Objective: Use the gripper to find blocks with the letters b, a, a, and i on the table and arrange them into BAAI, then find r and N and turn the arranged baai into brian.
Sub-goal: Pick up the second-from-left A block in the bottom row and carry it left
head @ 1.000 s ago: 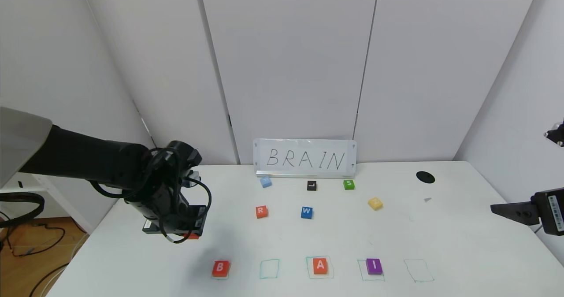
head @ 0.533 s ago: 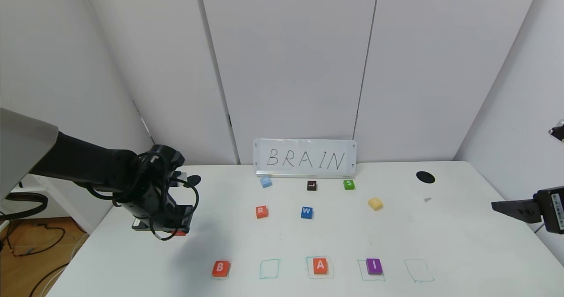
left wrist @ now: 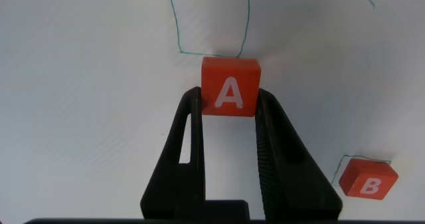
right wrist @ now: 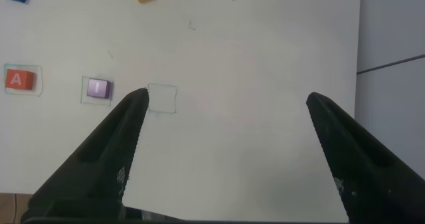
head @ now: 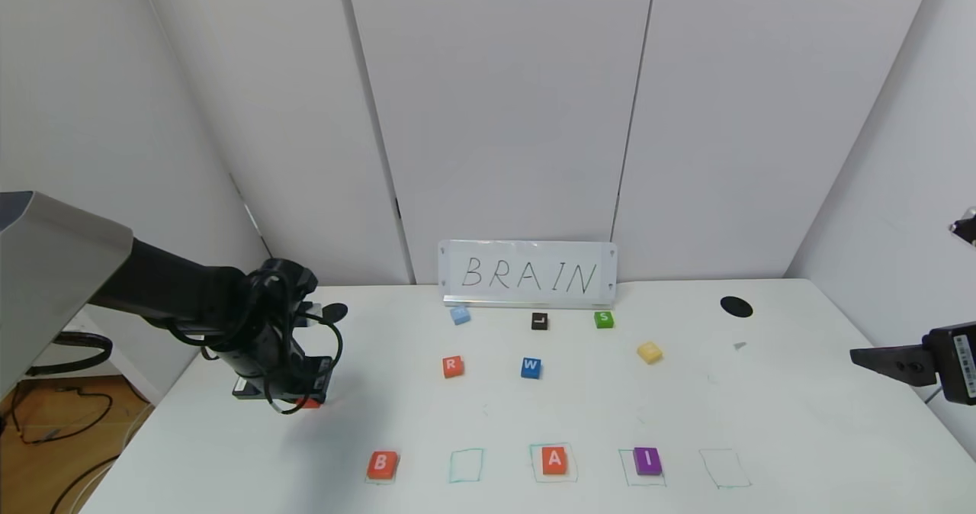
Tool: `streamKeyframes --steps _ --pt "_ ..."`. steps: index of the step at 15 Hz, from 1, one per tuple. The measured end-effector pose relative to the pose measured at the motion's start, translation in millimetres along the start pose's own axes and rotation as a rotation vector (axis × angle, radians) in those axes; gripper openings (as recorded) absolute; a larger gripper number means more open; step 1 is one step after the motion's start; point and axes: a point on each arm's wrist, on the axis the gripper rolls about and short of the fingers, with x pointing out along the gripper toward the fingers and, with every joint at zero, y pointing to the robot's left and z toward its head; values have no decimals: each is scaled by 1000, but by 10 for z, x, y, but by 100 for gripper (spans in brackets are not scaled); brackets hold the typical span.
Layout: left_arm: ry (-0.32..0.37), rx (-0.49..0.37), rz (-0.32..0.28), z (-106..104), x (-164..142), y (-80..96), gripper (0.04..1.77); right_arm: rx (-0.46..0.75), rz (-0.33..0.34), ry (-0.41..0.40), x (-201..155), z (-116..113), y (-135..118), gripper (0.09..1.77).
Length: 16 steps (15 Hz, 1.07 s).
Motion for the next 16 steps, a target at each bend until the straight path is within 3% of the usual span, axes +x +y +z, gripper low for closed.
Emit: streamKeyframes --steps 6,16 --pt "8 10 8 100 160 91 51 4 -5 -3 -5 6 -12 171" --pt "5 18 -5 135 245 88 51 8 -6 -8 -18 6 -18 171"
